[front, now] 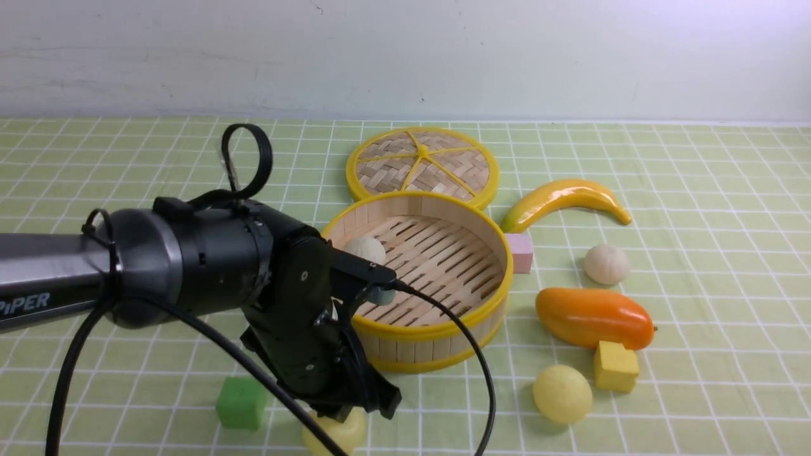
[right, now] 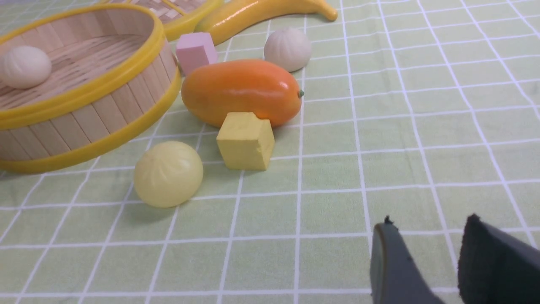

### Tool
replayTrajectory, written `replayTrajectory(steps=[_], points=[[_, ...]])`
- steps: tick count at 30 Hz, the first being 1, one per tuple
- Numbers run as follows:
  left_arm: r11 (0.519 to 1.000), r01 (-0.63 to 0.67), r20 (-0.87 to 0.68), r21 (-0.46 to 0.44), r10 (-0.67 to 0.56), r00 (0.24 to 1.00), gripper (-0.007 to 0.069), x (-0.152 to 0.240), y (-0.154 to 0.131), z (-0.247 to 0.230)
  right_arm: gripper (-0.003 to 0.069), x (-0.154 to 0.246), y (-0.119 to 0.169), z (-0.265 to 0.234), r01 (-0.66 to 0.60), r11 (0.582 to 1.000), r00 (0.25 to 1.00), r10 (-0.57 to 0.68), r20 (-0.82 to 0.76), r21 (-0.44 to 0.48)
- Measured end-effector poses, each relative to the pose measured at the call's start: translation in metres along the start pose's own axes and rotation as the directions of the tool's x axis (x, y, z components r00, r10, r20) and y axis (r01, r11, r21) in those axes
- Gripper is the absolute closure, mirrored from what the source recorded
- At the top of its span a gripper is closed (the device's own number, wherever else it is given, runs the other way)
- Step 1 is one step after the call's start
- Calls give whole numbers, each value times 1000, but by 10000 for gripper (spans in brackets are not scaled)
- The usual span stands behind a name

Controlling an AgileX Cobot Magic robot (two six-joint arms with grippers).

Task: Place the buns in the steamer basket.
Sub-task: Use the left arm to grab a steamed stuffed bun, then use the left arm to put the steamed stuffed bun into the steamer

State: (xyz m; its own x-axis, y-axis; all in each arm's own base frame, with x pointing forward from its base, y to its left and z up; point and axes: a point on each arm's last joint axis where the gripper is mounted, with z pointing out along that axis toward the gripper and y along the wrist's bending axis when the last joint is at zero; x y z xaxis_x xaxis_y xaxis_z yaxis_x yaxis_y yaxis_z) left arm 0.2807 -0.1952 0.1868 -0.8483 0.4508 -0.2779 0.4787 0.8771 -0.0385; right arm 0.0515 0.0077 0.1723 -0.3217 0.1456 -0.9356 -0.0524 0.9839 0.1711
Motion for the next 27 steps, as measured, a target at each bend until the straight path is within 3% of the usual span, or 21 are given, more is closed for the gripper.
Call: replayTrajectory(steps=[3,9,14,19,23,27], points=[[1000,-11,-9,-8,11,1000,639,1,1,0,420,0,0,0,0,1000,1000,0,0,0],[1000,-16,-24,-15,16,1000,638,4,2,-11,420,0,0,0,0,1000,1000,0,0,0],[1000,-16,116,-1,16,993,638,0,1,-71,420,0,0,0,0,1000,1000,0,0,0],[997,-76,329,-9,75,941,638,-35,-3,-111,420,0,0,0,0,1000,1000,0,0,0],[992,-120,375,-40,126,918,638,-63,-5,-101,420,0,0,0,0,1000,1000,0,0,0],[982,-160,314,-102,185,931,638,-94,-4,-54,420,0,0,0,0,1000,1000,0,0,0]])
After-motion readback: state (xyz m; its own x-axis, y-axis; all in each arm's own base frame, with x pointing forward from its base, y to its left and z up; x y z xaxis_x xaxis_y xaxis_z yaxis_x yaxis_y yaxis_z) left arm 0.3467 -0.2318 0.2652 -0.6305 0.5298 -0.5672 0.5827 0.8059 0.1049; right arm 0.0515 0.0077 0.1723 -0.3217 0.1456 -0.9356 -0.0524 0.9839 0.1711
